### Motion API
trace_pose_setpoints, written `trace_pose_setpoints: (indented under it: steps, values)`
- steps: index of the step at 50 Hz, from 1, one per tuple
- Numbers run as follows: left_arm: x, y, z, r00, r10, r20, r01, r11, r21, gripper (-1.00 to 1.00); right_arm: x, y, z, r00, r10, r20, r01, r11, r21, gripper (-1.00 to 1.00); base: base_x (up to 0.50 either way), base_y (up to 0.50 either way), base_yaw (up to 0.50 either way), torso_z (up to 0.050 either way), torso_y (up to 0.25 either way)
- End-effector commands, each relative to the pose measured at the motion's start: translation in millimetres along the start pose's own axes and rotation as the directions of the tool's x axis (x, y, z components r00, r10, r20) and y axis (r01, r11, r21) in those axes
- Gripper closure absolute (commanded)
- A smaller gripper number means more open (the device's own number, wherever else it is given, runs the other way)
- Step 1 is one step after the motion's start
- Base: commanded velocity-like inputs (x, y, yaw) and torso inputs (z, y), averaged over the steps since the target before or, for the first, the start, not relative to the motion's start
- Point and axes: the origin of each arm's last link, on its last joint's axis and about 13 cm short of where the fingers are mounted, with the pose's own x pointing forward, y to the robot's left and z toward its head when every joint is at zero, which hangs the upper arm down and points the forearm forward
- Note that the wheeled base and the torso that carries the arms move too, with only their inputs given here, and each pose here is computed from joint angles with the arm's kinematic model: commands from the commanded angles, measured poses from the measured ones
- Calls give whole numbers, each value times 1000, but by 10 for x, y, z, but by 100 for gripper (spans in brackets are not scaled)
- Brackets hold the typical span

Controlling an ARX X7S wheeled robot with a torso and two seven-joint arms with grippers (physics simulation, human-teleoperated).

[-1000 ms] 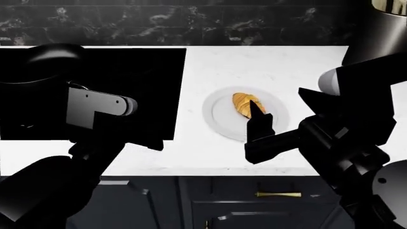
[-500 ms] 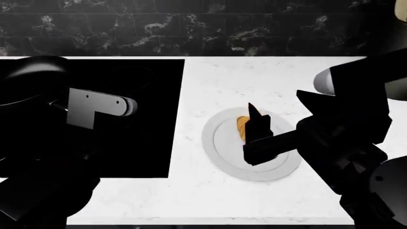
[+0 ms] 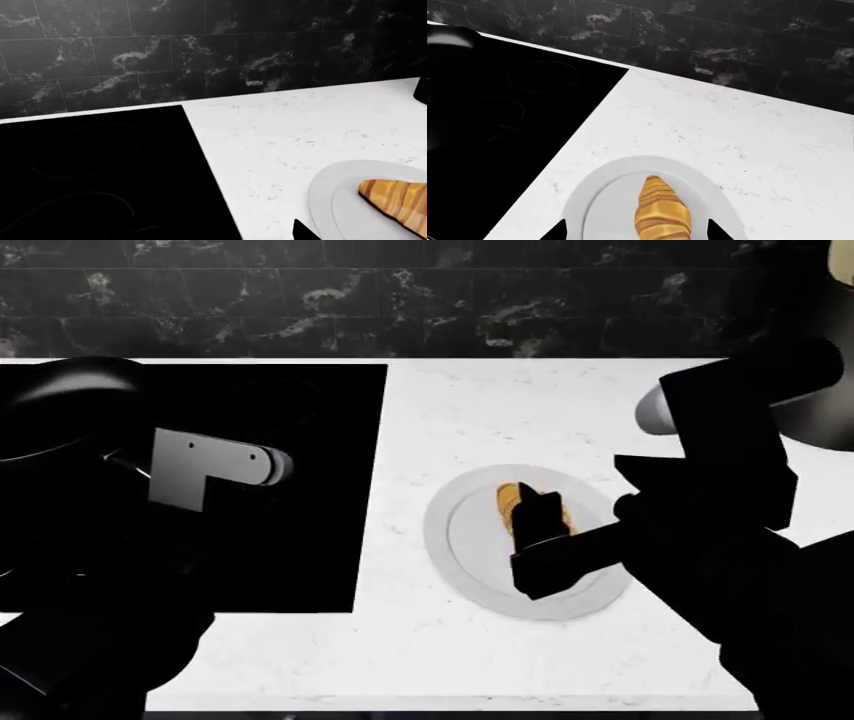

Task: Pick the croissant and place it on the pan. Then turn on the stove to warm the croissant.

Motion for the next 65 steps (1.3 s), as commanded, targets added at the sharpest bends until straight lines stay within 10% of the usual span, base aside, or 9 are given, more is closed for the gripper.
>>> trace_pose_setpoints:
  steps: [1,65]
  values:
    - [30,8,-22,1000,-2,-8,2,1000,-4,-100,27,-70,81,997,-7,-72,6,1000,-15,-100,0,0,0,0,0]
    - [221,59,-136,998,-1,-56,-1,999,-34,-100,750,-492,82,959,86,-272,-95,995,-21,-100,0,0,0,0,0]
